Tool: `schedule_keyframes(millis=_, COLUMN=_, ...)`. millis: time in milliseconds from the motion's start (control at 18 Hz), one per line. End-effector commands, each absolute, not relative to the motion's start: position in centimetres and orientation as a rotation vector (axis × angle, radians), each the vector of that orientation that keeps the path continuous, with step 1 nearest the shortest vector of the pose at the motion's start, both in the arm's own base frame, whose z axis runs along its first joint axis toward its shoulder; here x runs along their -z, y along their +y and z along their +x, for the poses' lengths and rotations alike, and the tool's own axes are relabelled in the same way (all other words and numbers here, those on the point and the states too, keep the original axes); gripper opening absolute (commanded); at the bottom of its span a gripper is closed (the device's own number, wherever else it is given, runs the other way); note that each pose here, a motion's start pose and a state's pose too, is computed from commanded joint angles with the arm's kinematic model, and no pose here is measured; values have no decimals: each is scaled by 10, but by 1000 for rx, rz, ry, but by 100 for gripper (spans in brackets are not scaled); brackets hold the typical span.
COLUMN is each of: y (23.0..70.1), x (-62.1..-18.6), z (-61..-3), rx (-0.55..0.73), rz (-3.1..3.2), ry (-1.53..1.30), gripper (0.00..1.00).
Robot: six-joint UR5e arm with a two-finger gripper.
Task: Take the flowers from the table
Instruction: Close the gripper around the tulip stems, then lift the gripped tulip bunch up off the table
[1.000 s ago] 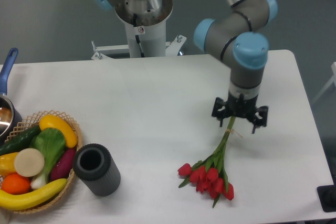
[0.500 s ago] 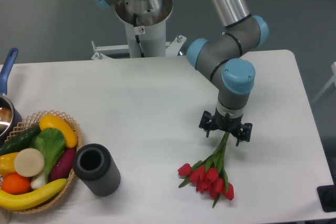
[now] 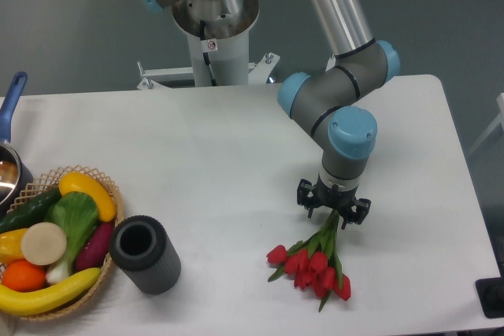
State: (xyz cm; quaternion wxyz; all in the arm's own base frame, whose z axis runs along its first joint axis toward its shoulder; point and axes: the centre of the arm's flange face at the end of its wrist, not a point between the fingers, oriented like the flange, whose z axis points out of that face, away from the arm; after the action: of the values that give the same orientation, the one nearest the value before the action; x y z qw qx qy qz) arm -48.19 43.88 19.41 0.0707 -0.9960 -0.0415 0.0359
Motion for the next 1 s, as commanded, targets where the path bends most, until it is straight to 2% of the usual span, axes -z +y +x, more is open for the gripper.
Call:
schedule_keyframes(millis=222, y=429, x=-234, z=-488, rx=-276, rz=-3041, ry=-191, gripper=0)
schedule_keyframes(millis=556, y=430, x=-247, z=-495, rx=-308, rz=-3019, ry=-242, gripper=0)
schedule_keyframes(millis=722, y=426, x=-281, z=-512, rx=-360, rz=-2962, ry=-337, gripper=0)
schedule_keyframes(millis=833, y=423, x=-301, z=-528, rx=-326, rz=-2939, ry=-412, gripper=0)
schedule_keyframes(millis=1000, y=427, x=-330, z=-543, rx=-261, rz=-2979, ry=-380, gripper=0)
